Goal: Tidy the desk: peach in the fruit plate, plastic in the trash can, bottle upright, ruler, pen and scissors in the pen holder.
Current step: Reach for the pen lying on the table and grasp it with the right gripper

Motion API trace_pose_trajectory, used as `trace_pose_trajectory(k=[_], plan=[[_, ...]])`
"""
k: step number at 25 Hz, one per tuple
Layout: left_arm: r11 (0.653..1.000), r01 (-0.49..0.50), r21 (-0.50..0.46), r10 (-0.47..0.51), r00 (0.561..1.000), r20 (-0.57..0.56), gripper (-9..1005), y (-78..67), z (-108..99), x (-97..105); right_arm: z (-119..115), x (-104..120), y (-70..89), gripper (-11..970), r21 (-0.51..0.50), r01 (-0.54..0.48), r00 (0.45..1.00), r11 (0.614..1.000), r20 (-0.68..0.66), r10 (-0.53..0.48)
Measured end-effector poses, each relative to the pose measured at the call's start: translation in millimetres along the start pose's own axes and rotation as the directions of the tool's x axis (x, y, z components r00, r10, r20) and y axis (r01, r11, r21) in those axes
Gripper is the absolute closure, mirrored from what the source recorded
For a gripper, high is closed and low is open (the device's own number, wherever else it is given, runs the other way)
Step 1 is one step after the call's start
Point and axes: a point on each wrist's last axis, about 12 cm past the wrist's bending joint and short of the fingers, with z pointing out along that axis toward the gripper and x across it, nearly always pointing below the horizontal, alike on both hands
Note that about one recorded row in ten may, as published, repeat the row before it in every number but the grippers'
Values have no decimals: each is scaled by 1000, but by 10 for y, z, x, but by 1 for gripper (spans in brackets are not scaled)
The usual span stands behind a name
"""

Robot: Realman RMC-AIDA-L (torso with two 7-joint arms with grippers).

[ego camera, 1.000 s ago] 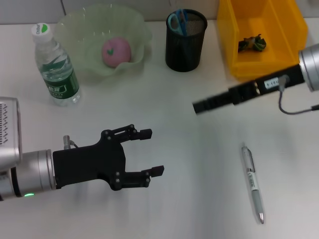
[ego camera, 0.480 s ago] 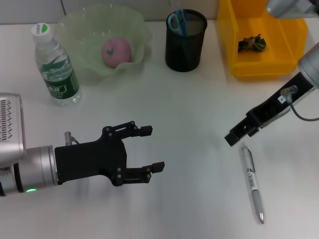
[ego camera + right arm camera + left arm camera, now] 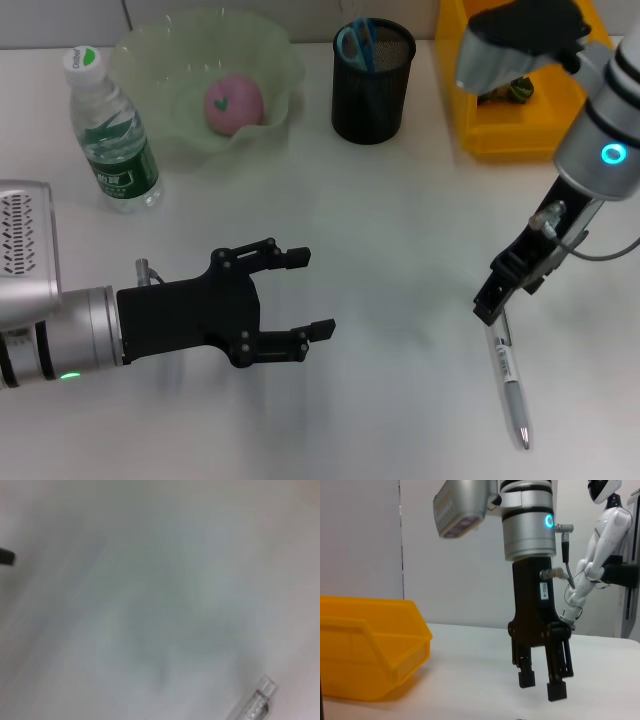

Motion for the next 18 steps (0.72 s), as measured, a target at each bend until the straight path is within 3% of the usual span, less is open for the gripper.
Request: trace_pose_trajectory(k=[7,18], plan=[[1000,5,-3,-5,1000,-3,165,9,4,-1,151,-36,118,246,72,51,998,996,-45,-48],[1000,1,-14,-1,1000,-7,165,33,3,-8,302,-46,169,245,118,92,994,989,-64,-85]])
